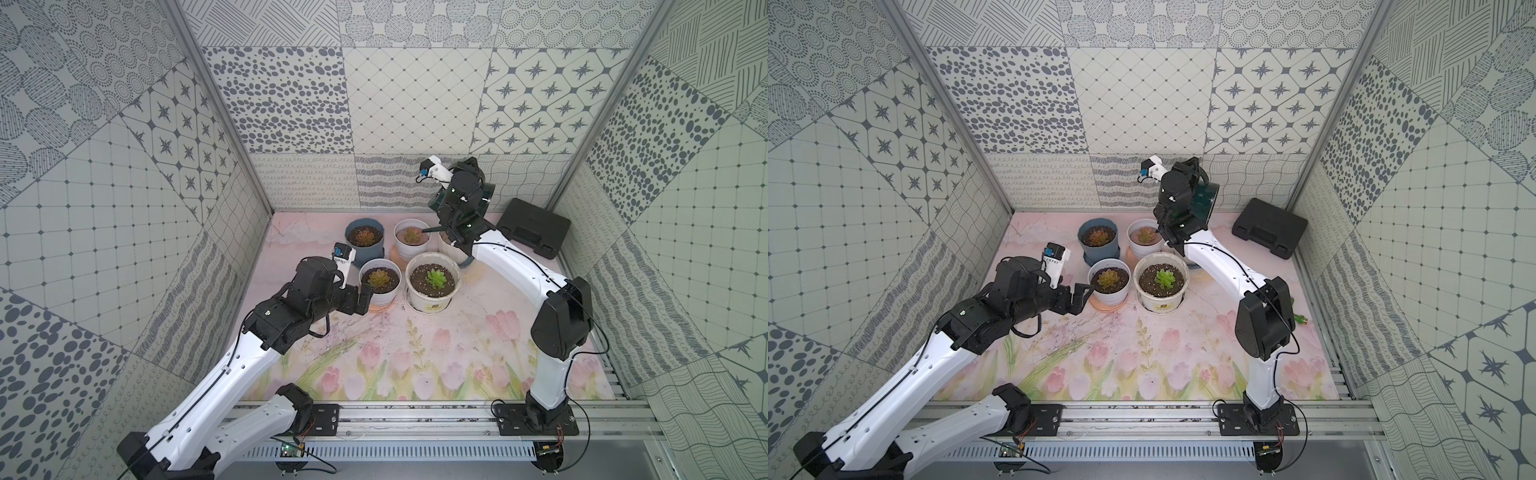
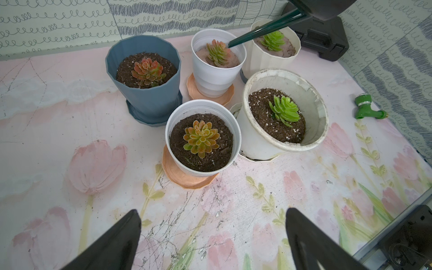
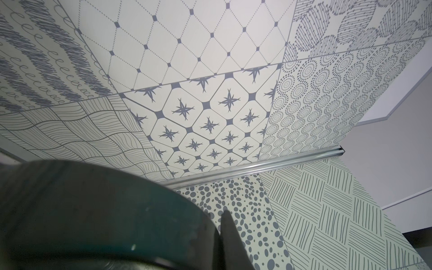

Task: Water the succulent around the soil edge
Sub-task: Water the soil of the potted plant with water.

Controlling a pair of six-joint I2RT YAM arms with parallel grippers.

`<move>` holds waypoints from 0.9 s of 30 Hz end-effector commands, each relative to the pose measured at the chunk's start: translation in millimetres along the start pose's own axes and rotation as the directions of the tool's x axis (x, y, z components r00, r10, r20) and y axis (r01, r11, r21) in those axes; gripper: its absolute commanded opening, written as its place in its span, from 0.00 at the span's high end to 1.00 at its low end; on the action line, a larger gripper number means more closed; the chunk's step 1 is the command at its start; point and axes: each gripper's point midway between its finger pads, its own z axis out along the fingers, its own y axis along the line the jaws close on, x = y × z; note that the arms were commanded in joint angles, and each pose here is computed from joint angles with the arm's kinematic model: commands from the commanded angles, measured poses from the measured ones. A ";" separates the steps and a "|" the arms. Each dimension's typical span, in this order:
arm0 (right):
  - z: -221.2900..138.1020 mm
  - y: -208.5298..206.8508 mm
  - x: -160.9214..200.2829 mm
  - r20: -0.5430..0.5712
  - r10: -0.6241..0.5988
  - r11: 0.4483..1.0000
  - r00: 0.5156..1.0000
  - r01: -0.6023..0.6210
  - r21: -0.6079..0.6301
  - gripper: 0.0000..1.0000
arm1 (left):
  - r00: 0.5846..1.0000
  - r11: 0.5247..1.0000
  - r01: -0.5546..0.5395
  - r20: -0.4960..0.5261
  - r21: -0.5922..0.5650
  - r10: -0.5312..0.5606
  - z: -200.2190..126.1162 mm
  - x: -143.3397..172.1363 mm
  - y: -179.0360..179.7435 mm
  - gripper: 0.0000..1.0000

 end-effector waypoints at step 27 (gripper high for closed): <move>-49.1 -43.3 -23.4 0.130 0.013 0.998 0.991 -0.021 0.062 1.00 | 0.999 0.999 0.026 0.046 0.025 -0.027 -4.9 -9.5 0.1 0.01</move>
